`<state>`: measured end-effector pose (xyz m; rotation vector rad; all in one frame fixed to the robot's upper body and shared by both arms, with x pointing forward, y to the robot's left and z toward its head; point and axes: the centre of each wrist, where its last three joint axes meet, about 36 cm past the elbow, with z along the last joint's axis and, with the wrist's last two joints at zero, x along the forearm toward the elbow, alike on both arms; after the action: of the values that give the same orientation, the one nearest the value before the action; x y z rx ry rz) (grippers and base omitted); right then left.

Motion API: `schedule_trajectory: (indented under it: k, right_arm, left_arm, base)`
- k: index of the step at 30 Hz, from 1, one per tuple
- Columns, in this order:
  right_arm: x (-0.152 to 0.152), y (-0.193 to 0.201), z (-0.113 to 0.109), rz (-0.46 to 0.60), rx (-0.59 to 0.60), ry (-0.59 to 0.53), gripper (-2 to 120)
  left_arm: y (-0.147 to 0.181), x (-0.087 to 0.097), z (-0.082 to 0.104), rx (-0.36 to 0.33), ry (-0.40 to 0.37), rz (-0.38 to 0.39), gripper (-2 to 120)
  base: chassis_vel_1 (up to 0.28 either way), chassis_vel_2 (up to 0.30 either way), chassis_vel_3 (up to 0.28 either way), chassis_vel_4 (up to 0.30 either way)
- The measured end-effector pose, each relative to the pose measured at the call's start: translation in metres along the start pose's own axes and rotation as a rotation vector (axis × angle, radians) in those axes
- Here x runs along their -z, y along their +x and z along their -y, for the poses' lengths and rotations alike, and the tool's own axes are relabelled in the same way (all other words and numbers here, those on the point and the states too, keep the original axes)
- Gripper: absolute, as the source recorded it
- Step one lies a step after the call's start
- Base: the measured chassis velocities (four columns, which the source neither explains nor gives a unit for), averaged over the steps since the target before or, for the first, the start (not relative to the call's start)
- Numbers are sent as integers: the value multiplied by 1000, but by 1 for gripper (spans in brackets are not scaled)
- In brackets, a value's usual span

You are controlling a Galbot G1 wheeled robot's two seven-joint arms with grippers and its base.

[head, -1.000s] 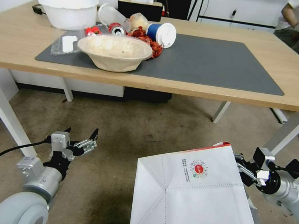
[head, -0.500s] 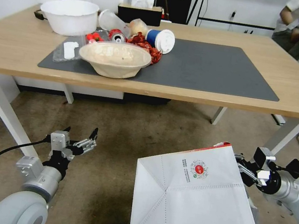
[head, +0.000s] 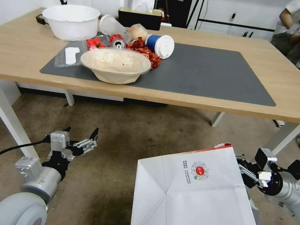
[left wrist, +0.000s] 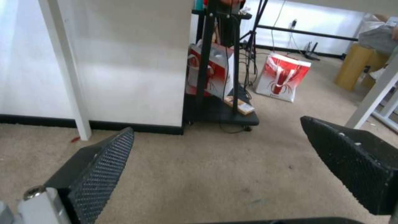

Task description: Pick up the food delivery bag from the floor and place it on the table.

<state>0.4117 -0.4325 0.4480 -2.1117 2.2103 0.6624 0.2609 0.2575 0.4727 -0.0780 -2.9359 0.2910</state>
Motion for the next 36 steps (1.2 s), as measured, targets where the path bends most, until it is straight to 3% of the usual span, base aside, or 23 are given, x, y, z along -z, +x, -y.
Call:
schedule_trajectory:
  k: [36]
  right_arm:
    - [5,-5,-9,-9,13,4,0]
  left_arm:
    - [7,6,5,-17,-7,10,100]
  base:
    - [0,0,0,0]
